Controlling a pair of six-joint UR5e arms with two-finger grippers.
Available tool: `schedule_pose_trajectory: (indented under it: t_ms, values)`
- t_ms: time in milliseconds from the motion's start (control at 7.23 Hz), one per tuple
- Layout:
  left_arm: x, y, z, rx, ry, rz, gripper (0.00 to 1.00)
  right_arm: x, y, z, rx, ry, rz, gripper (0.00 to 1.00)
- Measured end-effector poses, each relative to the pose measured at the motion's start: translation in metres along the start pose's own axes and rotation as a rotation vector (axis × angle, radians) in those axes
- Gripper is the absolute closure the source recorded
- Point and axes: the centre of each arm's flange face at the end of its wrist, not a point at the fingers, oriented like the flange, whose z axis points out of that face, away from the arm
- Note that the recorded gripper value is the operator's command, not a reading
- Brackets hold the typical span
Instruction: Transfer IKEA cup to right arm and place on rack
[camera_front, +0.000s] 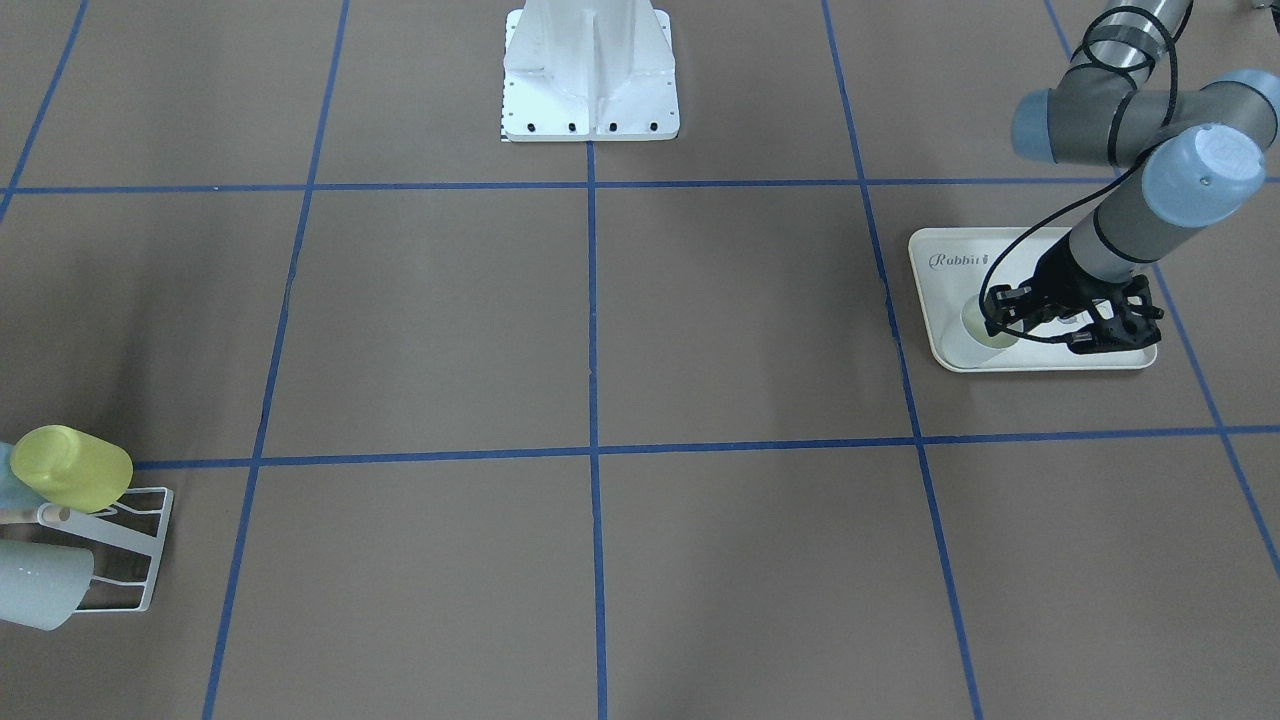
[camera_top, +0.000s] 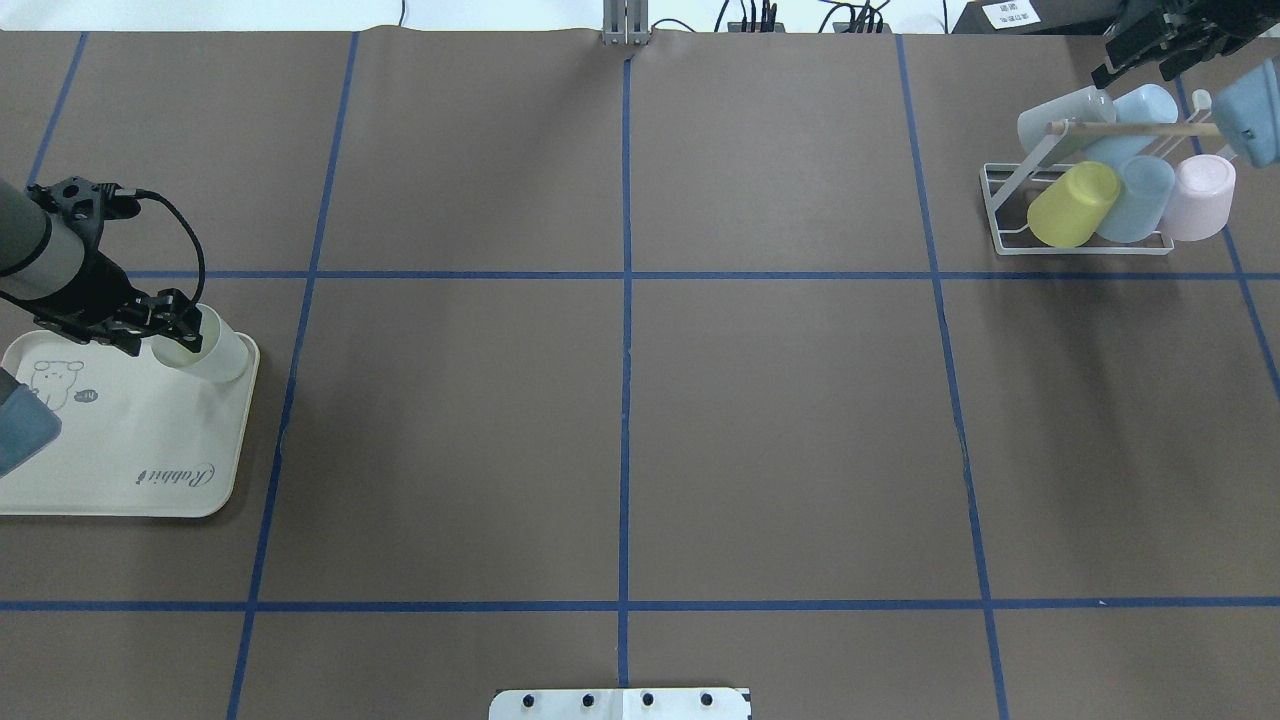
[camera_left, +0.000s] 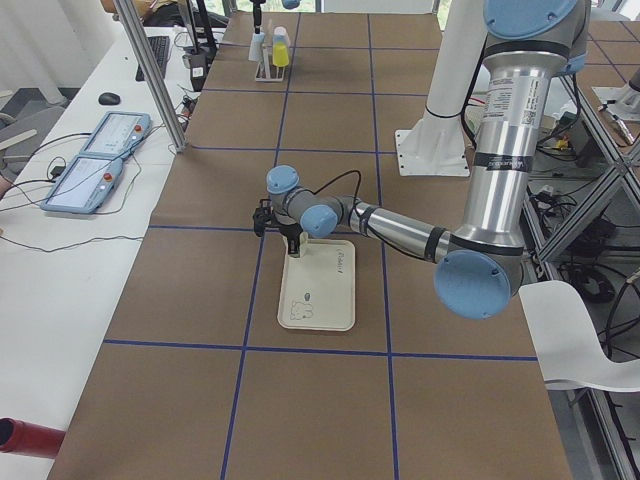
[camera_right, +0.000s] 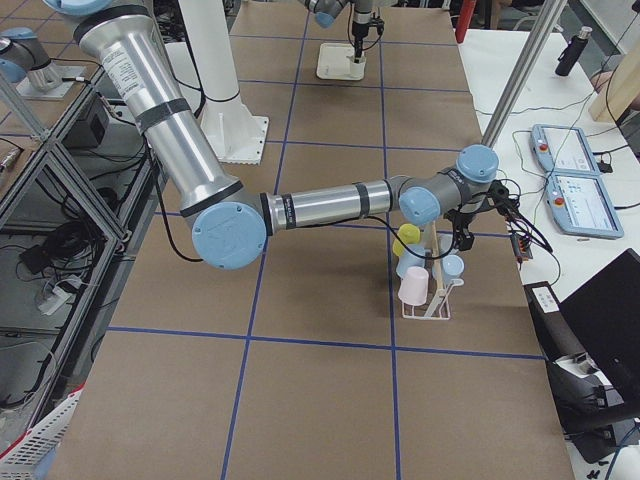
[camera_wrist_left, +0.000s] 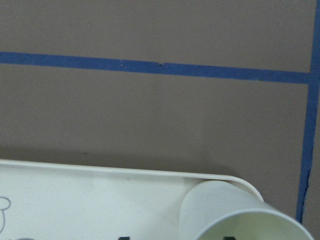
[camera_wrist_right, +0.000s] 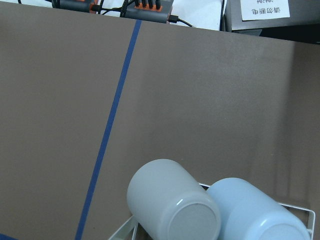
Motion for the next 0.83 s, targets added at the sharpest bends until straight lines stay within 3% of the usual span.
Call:
schedule_pose_trajectory:
  t_ms: [415,830]
  values:
    - [0.012,-0.002,-0.05,-0.003,0.085,-0.026,1.0,-0.024,-0.001,-0.014,0.027,-0.023,0.06,0.02]
    - [0.112,-0.001,-0.12,0.02,0.215,-0.189,1.0,-0.145,0.032,-0.031,0.054,-0.129,0.238,0.02]
